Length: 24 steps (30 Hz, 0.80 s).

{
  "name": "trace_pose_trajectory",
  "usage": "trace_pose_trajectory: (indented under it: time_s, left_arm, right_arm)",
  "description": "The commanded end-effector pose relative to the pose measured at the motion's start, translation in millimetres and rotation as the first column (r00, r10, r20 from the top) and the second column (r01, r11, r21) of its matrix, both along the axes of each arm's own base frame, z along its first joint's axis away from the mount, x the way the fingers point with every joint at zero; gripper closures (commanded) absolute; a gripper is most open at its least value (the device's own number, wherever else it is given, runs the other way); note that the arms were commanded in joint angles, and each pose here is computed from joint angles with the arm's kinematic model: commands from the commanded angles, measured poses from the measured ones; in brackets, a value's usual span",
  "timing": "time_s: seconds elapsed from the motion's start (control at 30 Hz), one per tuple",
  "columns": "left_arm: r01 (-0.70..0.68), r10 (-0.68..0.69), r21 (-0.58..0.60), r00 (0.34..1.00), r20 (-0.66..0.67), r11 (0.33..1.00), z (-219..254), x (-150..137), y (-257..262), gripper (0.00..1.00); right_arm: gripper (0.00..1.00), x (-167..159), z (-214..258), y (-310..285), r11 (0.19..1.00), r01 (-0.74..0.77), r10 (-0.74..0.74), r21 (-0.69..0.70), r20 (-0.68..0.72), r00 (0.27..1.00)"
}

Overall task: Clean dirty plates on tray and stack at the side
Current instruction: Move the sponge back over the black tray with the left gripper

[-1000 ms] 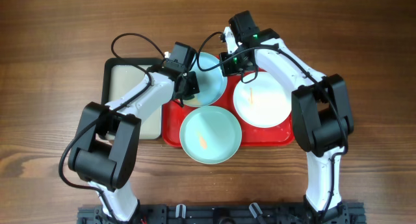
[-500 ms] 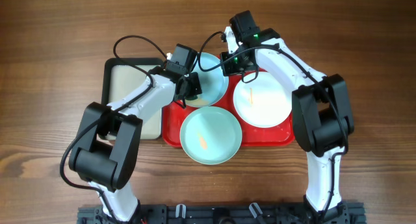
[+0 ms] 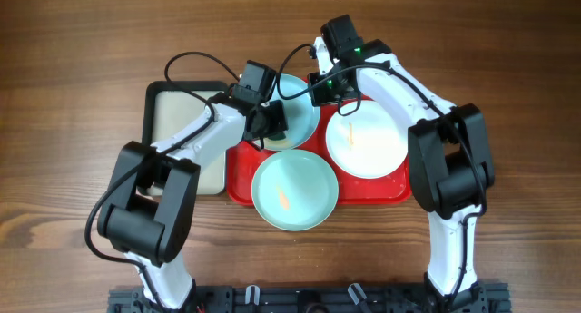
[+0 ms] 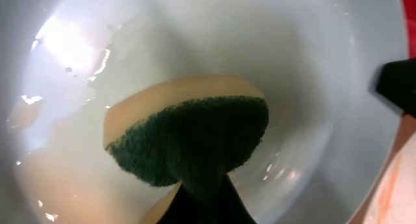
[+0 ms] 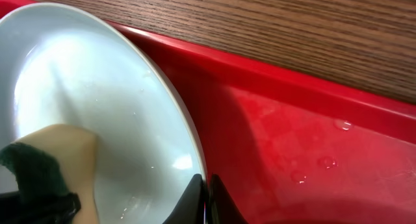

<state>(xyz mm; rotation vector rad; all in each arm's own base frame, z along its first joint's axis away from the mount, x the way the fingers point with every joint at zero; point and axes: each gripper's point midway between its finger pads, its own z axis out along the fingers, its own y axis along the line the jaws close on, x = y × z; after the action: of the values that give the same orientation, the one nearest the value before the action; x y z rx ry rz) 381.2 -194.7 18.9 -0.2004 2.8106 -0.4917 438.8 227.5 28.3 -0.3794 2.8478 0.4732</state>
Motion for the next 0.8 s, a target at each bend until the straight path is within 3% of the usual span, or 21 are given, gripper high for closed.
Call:
trace_pose_trajectory:
  time_s: [0.0,0.13,0.33,0.5,0.77]
  left_arm:
    - [0.003,0.012,-0.098,0.988,0.153,0.995,73.0,29.1,-2.7,0.96]
    - [-0.139,0.138,-0.006,0.969,0.205,0.99,99.1,35.9,52.8,0.96]
    - [-0.339,0.332,0.192,0.941,0.064,0.921,77.0,8.2,150.9,0.96]
    - [-0.428,0.435,0.214,0.9,0.019,0.878,72.6,-0.9,194.7,0.96]
    - [-0.442,0.449,0.216,0.893,0.019,0.871,72.5,-1.3,201.1,0.96]
  right_arm:
    - [0.96,-6.8,-8.8,7.3,0.999,-0.027,0.027,0.018,-0.025,0.999]
    - [0.96,-5.8,-9.4,5.3,1.0,-0.023,0.023,0.006,-0.021,1.0]
    - [0.96,-4.3,-9.7,3.7,1.0,-0.019,0.019,-0.004,-0.014,1.0]
    - [0.95,-0.2,-12.1,-4.1,0.999,-0.003,0.003,-0.051,0.005,1.0]
    - [0.95,0.1,-12.0,-3.9,0.999,-0.003,0.003,-0.05,0.007,1.0]
